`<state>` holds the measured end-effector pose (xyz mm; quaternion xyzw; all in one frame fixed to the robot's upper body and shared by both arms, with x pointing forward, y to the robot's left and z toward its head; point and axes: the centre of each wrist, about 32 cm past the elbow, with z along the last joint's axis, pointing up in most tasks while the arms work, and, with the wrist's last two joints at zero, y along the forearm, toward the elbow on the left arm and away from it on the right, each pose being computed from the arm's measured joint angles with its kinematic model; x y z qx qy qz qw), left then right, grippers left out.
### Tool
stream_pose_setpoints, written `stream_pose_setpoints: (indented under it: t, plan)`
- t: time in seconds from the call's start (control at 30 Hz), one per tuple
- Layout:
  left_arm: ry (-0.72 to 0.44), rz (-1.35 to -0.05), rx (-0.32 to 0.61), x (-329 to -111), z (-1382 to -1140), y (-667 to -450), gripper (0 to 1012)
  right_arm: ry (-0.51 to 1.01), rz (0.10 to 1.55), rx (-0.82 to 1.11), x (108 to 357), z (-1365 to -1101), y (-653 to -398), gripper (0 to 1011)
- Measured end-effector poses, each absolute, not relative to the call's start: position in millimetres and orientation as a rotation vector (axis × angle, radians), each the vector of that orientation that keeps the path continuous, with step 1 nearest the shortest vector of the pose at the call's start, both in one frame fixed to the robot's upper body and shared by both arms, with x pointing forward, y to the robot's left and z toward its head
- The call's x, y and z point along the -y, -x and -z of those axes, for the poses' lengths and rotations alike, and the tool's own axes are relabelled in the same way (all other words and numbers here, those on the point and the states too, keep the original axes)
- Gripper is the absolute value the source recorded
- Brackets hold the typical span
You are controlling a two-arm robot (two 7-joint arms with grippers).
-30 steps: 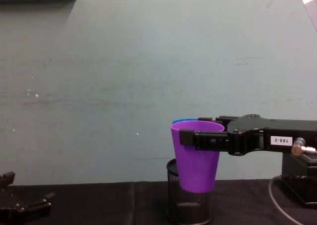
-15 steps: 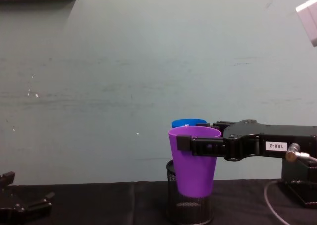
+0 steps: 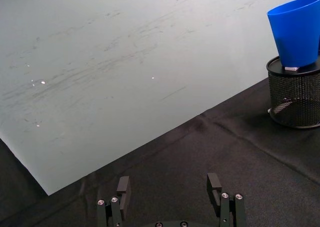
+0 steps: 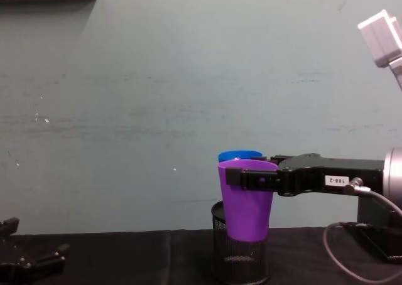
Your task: Pick up one cup with a gripper and tap it against the other cup.
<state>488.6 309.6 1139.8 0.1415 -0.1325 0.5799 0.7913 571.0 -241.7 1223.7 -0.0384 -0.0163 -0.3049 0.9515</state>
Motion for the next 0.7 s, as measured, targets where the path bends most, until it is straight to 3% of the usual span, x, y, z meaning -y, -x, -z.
stream_pose_setpoints:
  t: [0.7]
  plan:
    - [-0.304, -1.248, 0.285, -309.7, -1139.8, -488.6, 1000, 0.077, 0.696, 0.007, 240.6, -1226.4, -596.1, 728]
